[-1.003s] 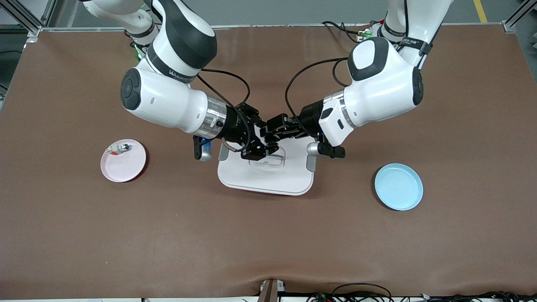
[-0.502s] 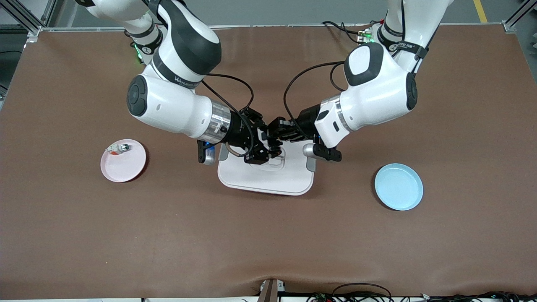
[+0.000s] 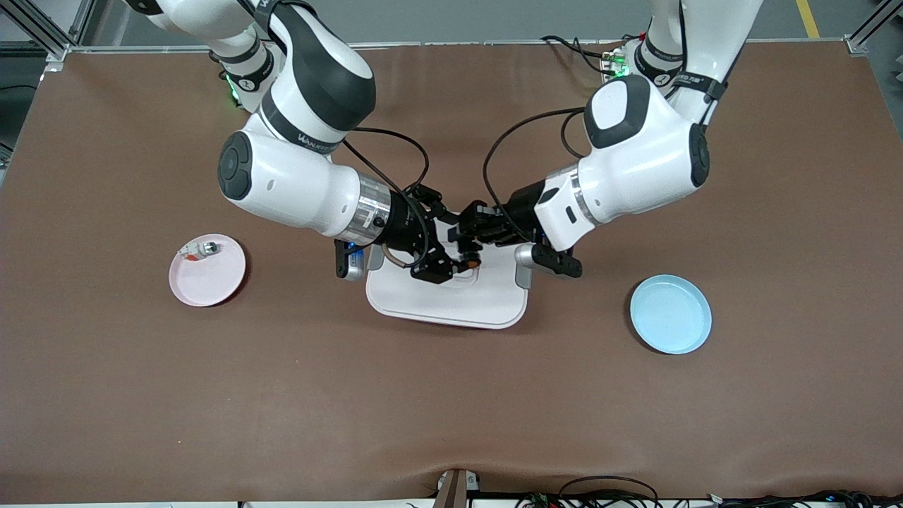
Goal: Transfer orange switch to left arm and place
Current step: 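Grasp the switch with the left gripper above the white box, then carry the switch to the blue plate with the left gripper while the right gripper withdraws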
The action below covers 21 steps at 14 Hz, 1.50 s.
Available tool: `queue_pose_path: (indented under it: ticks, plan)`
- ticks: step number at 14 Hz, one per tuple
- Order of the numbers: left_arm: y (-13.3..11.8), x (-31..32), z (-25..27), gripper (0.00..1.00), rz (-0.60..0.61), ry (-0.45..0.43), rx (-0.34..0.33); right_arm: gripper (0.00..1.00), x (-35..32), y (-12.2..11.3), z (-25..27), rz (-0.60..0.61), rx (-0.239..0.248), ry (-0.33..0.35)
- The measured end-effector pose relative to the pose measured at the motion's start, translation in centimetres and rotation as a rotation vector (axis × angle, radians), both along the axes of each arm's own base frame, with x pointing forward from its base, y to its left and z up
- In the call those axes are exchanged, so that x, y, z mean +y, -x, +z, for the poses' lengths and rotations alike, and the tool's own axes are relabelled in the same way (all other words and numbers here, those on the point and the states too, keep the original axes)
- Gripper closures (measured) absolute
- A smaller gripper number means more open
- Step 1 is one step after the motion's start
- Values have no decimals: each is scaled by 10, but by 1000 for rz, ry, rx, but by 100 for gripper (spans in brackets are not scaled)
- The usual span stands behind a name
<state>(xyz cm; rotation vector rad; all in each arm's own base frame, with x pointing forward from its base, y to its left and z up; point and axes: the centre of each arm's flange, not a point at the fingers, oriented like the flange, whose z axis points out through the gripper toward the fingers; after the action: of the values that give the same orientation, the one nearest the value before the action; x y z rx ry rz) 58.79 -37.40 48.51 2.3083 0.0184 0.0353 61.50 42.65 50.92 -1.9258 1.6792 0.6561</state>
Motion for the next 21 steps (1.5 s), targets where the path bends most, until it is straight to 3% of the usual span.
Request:
queue_pose_path:
  ticks: [3, 6, 9, 10, 13, 17, 21]
  plan:
    - [-10, 23, -4, 66, -45, -75, -38, 0, -10, -6, -2, 5, -11, 18]
    - [-15, 53, -11, 66, -156, -182, -47, 0, -31, -13, -8, 105, -51, 73]
    - [-19, 105, -22, 66, -318, -319, -34, 0, -52, -13, -19, 297, -110, 215]
    - [-21, 131, -29, 66, -408, -392, -45, 0, -57, -10, -24, 412, -146, 281]
    - [-27, 169, -40, 66, -583, -514, -108, 0, -72, -6, -24, 653, -226, 396]
    - [-37, 217, -68, 66, -806, -647, -170, 0, -128, -15, -7, 914, -300, 385]
    - [-50, 254, -109, 66, -1022, -734, -201, 0, -216, -25, 11, 1120, -316, 368]
